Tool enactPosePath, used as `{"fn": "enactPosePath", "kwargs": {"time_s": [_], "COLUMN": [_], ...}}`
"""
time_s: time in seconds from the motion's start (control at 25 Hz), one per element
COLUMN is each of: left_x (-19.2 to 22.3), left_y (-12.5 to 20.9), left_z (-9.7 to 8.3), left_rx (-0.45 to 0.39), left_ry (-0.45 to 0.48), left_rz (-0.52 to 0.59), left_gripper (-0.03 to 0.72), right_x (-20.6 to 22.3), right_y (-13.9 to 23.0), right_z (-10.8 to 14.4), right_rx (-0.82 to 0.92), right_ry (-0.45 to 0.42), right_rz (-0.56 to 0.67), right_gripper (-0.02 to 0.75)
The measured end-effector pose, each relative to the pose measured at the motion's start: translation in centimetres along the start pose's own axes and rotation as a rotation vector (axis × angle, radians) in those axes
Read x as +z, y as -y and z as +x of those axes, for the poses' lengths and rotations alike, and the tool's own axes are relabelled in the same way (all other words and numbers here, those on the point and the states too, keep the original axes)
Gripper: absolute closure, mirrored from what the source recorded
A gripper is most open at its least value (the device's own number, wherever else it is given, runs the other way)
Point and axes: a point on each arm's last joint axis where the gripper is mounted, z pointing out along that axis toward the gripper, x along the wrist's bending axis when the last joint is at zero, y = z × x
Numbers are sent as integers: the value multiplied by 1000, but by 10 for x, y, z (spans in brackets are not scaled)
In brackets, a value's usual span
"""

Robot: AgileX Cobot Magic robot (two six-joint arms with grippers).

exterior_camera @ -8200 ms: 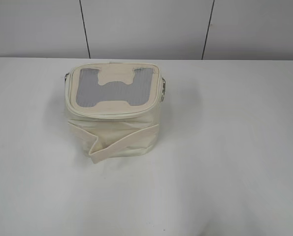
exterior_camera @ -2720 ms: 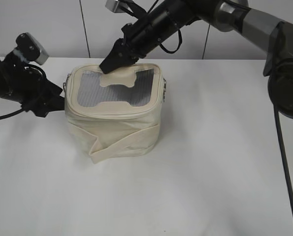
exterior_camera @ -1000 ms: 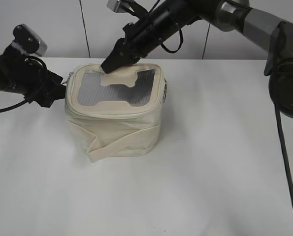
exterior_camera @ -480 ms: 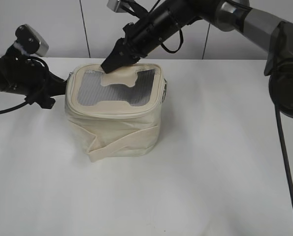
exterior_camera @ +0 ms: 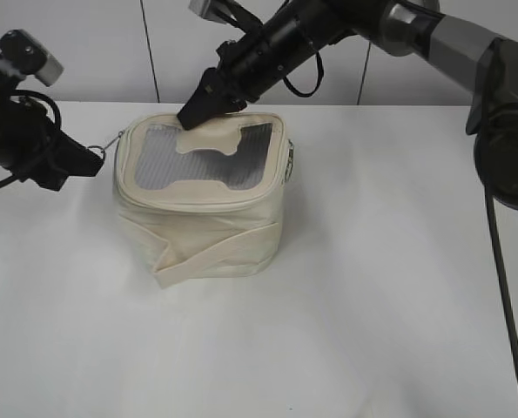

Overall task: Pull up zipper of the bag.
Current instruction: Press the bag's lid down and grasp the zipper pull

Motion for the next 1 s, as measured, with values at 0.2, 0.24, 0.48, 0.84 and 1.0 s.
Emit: {"fn": "enactPosePath", "kwargs": {"time_s": [0.2, 0.24, 0.48, 0.84, 1.0], "left_x": [-19, -22, -33, -2, 11], "left_y": [12, 17, 34, 9, -1], "left_z": [-23, -27, -59, -133, -162], "left_rx": [-32, -40, -86, 63, 122], "left_ry": [17, 10, 78, 165, 124], "left_rz": [18, 24, 28, 12, -5], "left_gripper": [696, 696, 696, 696, 696], "right_x": [0, 0, 0, 0, 0], "right_y": [0, 0, 0, 0, 0], "right_z": [0, 0, 0, 0, 0], "right_rx": [60, 69, 130, 175, 178], "right_ry": [0, -1, 0, 1, 0], "right_rz": [0, -1, -1, -2, -2], "right_gripper": [692, 692, 692, 692, 692]}}
